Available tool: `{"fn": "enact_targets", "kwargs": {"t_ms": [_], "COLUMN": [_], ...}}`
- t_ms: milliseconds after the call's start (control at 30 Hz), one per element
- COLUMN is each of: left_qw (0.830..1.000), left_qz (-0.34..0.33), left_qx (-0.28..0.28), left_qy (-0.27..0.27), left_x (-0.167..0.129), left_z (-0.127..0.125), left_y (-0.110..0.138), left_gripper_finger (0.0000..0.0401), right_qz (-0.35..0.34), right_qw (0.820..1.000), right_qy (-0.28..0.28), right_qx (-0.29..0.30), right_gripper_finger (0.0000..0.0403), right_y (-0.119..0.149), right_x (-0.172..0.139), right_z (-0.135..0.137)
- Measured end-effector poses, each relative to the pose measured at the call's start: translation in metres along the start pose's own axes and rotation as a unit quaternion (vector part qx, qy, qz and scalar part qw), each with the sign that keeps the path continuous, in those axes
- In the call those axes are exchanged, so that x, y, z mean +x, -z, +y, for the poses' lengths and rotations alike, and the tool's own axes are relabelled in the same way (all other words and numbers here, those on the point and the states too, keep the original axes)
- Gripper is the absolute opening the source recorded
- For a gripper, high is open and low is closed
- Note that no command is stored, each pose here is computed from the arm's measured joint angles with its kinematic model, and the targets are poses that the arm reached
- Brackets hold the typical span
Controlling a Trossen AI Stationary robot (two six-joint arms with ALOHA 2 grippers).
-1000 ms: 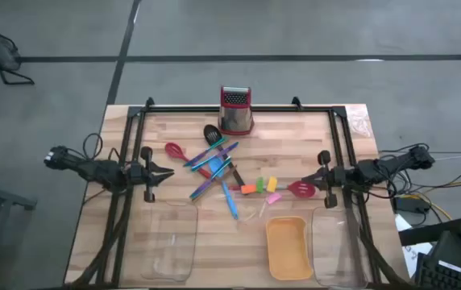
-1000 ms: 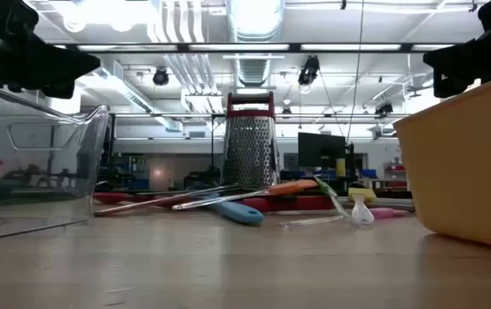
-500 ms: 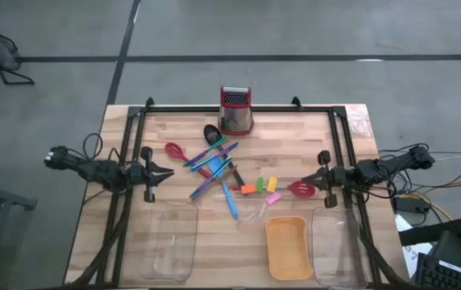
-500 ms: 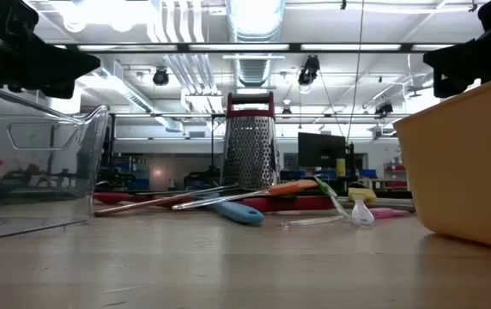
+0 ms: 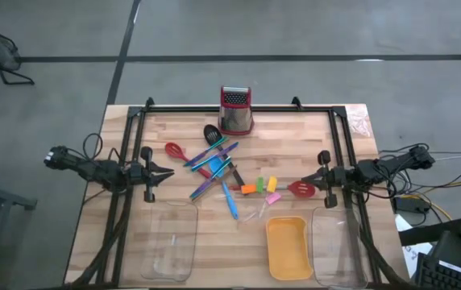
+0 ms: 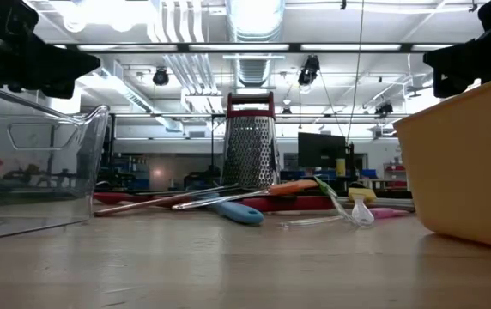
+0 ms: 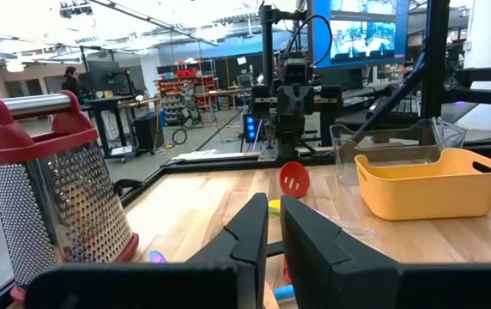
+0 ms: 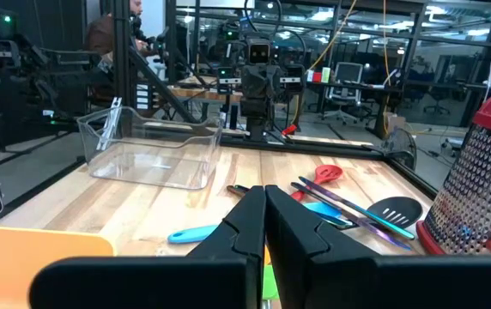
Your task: Pick & Place Kitchen Items
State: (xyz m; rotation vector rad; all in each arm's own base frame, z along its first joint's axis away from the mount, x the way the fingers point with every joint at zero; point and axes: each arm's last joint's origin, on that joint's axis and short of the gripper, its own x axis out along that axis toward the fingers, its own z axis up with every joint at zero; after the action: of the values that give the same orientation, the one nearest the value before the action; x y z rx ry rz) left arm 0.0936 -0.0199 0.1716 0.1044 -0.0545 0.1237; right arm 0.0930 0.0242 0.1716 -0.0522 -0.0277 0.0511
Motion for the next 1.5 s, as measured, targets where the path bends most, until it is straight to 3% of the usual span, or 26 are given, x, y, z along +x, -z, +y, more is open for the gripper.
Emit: {"fn": "enact_targets", "kwargs": {"t_ms": [233, 500, 600, 767, 1000, 1500], "left_qw": [1.000, 1.000, 1.000, 1.000, 1.000, 1.000], "left_qz": [0.000, 0.000, 0.000, 0.000, 0.000, 0.000], "left_qx": [0.000, 0.000, 0.000, 0.000, 0.000, 0.000], "left_qy": [0.000, 0.000, 0.000, 0.000, 0.000, 0.000], "left_x": [0.000, 0.000, 0.000, 0.000, 0.000, 0.000], "left_z": [0.000, 0.000, 0.000, 0.000, 0.000, 0.000], "left_y": [0.000, 0.000, 0.000, 0.000, 0.000, 0.000], "left_gripper_finger": [0.0042, 0.0042, 0.0042, 0.0042, 0.0042, 0.0042], "right_qz": [-0.010, -0.129, -0.153, -0.146, -0.122, -0.076], "right_qw": [1.000, 0.986, 0.983, 0.978, 0.974, 0.971], "right_qy": [0.001, 0.008, 0.034, 0.082, 0.088, 0.111], "right_qx": [0.005, 0.103, 0.101, 0.122, 0.167, 0.199], "right_gripper_finger": [0.0009, 0.0009, 0.0008, 0.0008, 0.0008, 0.0008], "right_y": [-0.002, -0.025, -0.030, -0.029, -0.025, -0.030], "right_x": [0.000, -0.003, -0.005, -0.003, 0.009, 0.034], "right_z": [0.000, -0.003, -0.005, -0.007, -0.004, 0.002]}}
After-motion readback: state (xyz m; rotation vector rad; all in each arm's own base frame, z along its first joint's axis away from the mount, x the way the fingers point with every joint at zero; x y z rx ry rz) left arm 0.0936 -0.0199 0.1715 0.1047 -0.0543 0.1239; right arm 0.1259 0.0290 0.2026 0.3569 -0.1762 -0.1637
